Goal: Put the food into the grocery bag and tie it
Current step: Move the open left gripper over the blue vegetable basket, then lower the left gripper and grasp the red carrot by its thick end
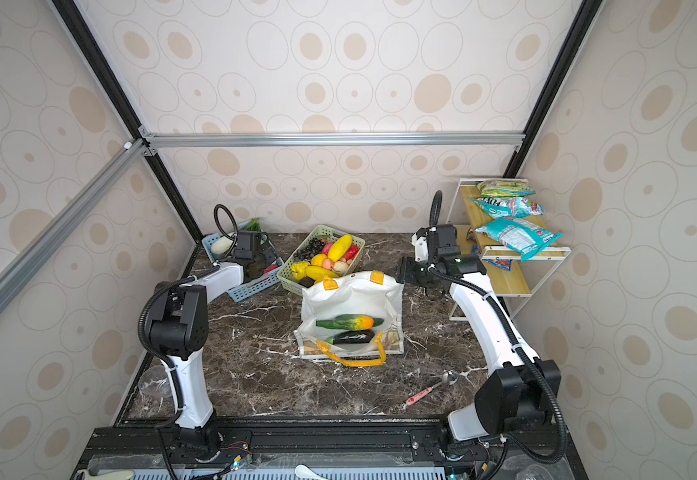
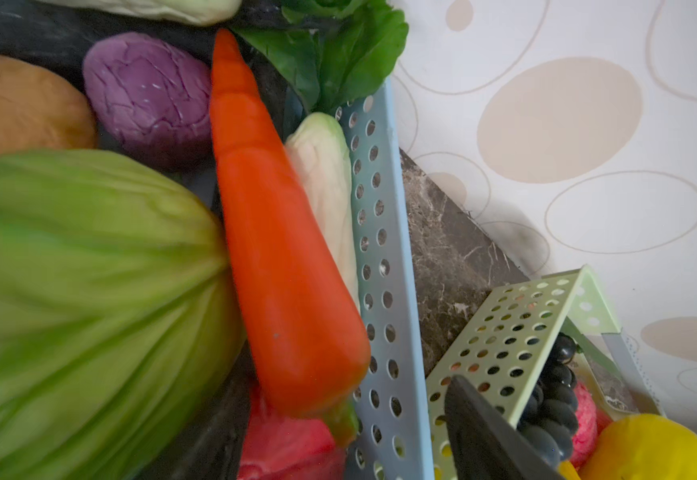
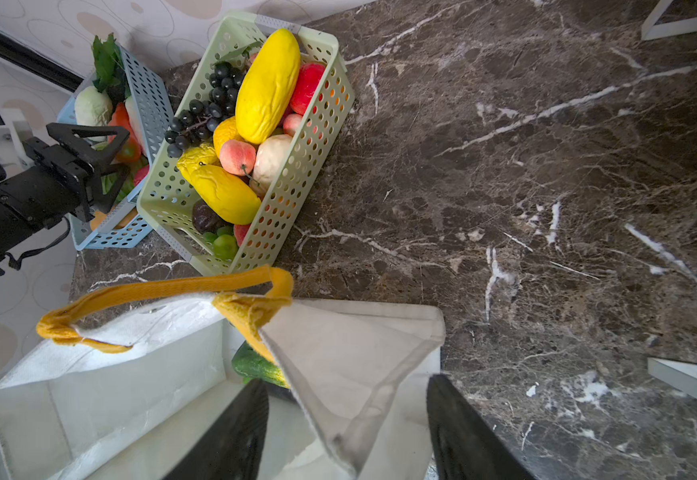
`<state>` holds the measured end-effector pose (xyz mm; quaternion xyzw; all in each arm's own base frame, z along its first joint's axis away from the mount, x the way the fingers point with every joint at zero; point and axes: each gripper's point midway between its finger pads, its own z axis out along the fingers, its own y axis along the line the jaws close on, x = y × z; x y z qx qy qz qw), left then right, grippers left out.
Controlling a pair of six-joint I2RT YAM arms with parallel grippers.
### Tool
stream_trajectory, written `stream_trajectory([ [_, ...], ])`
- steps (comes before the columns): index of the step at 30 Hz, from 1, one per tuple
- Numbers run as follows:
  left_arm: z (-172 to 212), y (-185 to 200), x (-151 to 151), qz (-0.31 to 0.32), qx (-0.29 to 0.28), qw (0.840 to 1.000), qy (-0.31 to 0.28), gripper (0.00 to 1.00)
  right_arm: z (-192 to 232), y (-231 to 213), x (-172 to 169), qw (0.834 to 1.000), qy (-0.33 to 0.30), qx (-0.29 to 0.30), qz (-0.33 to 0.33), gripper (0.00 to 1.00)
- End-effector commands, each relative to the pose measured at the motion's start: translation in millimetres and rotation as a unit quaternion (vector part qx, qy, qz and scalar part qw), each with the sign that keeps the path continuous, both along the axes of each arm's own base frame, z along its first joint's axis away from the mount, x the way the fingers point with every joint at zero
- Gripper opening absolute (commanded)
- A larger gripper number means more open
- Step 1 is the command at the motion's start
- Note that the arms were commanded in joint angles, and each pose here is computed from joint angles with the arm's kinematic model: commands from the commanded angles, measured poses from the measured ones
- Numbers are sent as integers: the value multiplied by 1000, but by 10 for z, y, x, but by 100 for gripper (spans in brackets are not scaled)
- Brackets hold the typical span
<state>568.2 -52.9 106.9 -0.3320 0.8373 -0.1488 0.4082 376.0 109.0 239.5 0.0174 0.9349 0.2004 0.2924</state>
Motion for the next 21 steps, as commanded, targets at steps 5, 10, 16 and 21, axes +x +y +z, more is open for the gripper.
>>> stream_trajectory([
  [5, 43, 123, 226, 53, -17, 998, -26, 73, -31, 13, -18, 1000, 4, -4, 3, 64],
  [10, -73, 193, 282, 84, -20, 996, -23, 67, -74, 2, -48, 1000, 12, -6, 2, 64],
  [16, -181, 258, 251, 101, -11, 995, -13, 57, -110, -14, -83, 1000, 12, -12, 3, 64],
  [21, -141, 257, 219, 101, -14, 995, -19, 47, -145, -13, -93, 1000, 19, -13, 5, 64],
])
